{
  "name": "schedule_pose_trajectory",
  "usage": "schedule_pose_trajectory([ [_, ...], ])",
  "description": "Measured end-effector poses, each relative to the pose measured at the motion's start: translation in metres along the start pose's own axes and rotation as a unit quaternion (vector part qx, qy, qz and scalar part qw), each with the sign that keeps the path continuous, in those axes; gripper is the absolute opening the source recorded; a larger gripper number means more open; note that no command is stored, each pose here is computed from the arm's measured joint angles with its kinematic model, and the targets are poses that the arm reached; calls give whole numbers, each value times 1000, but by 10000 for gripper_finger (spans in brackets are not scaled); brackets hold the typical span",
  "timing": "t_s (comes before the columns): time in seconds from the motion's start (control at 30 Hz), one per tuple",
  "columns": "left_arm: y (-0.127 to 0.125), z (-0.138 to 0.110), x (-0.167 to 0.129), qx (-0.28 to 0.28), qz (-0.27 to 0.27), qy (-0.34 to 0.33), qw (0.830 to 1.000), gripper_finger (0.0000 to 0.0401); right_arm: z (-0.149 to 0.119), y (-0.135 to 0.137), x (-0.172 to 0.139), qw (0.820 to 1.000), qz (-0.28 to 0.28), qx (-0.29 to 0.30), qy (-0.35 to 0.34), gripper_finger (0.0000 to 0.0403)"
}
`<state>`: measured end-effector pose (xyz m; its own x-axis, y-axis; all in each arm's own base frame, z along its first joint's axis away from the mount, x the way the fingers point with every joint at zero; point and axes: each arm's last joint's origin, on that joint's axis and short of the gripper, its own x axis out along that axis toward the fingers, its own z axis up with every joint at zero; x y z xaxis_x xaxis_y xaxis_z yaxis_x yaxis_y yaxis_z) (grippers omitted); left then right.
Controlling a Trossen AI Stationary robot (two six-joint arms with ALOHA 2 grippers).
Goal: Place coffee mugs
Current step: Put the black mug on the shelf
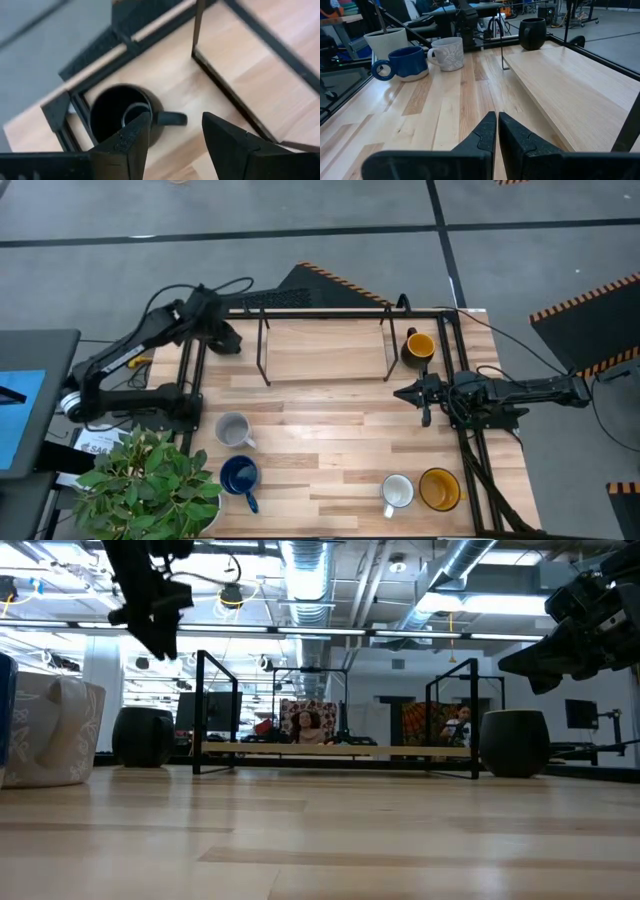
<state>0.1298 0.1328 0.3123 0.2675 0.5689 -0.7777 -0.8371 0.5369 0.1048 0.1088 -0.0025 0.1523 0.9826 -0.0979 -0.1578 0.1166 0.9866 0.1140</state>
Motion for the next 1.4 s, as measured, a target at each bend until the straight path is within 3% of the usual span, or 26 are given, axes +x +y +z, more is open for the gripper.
schedule_pose_trajectory([
  [0.13,4,1,15,-11,5,30,999,169,0,0,0,1000,0,0,0,47],
  [0.4,8,-24,52,-4,39,62,997,169,0,0,0,1000,0,0,0,47],
  [0.57,8,-26,59,9,38,43,998,169,0,0,0,1000,0,0,0,47],
  [1.17,8,-29,102,45,34,128,990,169,0,0,0,1000,0,0,0,47],
  [1.4,10,-33,105,44,63,148,986,169,0,0,0,1000,0,0,0,47],
])
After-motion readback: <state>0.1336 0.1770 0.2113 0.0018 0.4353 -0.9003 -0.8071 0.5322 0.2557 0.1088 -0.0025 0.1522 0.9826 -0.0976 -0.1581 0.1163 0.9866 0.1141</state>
